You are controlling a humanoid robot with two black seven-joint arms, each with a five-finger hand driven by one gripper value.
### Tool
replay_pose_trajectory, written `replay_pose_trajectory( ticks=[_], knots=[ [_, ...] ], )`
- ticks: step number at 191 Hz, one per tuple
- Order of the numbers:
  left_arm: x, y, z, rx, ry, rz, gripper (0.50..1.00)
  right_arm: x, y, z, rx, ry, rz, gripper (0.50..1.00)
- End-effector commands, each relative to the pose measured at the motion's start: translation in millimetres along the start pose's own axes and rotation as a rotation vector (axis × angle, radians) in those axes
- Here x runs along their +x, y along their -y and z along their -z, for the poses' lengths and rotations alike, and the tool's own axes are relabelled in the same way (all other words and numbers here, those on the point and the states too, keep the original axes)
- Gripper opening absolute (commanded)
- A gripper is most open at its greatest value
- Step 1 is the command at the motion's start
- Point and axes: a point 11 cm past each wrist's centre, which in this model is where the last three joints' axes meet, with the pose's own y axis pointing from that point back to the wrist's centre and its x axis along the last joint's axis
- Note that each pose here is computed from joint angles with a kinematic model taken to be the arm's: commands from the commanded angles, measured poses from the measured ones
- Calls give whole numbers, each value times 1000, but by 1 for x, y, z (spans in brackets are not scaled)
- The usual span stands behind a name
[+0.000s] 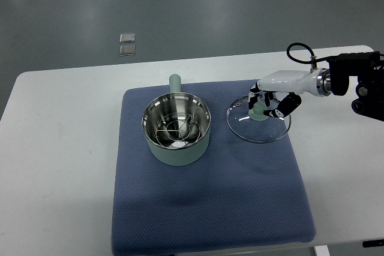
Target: Open lid and place right of pot
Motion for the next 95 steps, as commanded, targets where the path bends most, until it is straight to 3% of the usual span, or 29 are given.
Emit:
replay_pose_trajectory(
  ticks=[1, 27, 38, 48, 49, 57, 67, 68, 73, 78, 95],
  knots=[
    [0, 0, 0, 0, 0, 0, 1000, -2, 11, 7, 14, -4, -9, 502],
    [0, 0, 0, 0, 0, -1, 1000, -1, 16, 8, 14, -7, -11, 504],
    [1, 0, 0, 0, -2, -3, 1000, -7, 20, 6, 9, 3, -3, 537],
    [1, 0, 0, 0, -2, -3, 1000, -7, 20, 6, 9, 3, -3, 537],
    [1, 0, 0, 0, -2, -3, 1000, -9, 20, 5, 9, 9, -1, 616],
    [1, 0, 0, 0, -2, -4, 1000, -11, 20, 4, 9, 13, 2, 713],
    [1, 0, 0, 0, -2, -4, 1000, -11, 20, 4, 9, 13, 2, 713],
    [1, 0, 0, 0, -2, -4, 1000, -11, 19, 4, 8, 15, 4, 804],
    [1, 0, 0, 0, -2, -4, 1000, -12, 19, 4, 10, 19, 6, 838],
    [1, 0, 0, 0, -2, -4, 1000, -11, 18, 3, 8, 26, 6, 913],
    [1, 0, 0, 0, -2, -3, 1000, -6, 16, 2, 5, 29, -5, 934]
  ],
)
